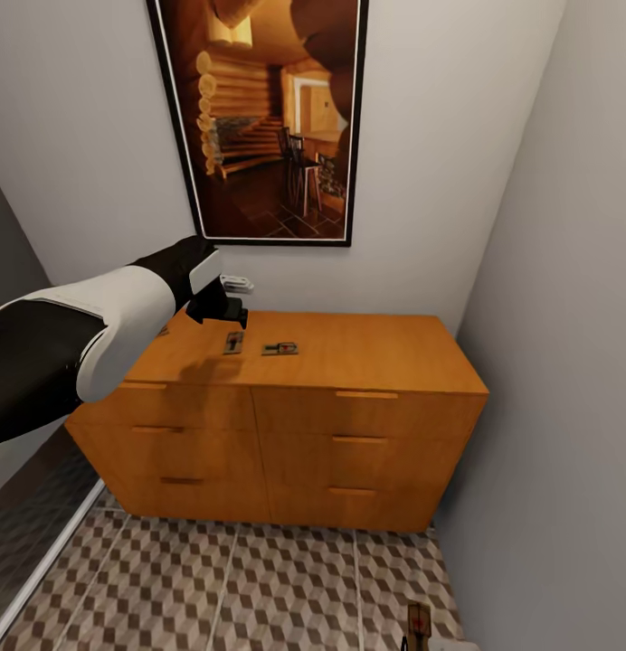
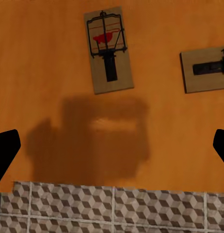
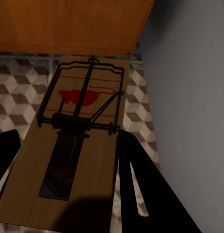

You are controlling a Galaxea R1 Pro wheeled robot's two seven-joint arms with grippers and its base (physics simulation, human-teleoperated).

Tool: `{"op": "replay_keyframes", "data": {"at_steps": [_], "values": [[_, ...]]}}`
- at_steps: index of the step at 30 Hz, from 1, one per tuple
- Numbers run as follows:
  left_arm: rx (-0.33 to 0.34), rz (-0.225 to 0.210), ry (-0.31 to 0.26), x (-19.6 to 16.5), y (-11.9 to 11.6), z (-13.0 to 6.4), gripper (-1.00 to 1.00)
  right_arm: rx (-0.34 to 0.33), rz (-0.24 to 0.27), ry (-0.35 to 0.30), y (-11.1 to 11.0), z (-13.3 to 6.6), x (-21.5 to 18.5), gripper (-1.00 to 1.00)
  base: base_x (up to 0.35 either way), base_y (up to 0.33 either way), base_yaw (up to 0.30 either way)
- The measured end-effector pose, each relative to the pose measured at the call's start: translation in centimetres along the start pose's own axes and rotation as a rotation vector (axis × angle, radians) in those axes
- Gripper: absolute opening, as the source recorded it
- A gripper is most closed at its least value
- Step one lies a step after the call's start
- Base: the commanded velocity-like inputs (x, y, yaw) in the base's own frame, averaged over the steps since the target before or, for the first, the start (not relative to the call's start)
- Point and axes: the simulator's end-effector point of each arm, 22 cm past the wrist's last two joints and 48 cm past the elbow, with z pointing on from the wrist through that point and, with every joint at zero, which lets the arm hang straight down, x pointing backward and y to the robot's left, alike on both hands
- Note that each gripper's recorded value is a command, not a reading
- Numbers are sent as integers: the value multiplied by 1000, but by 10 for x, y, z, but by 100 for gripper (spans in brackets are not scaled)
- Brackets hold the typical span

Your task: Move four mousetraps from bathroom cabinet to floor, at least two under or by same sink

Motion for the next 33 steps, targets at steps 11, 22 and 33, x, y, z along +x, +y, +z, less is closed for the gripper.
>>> {"op": "replay_keyframes", "data": {"at_steps": [11, 22, 33], "values": [[1, 1, 16, 4, -1, 12, 100, 0, -3, 14, 0, 0, 7, -100, 22, 0, 0], [16, -4, 26, 6, -2, 17, 100, -1, -5, 20, 0, 0, 9, -100, 0, 0, 0], [141, -24, 27, 7, -22, 16, 100, -1, -5, 21, 0, 0, 10, -100, 0, 0, 0]]}}
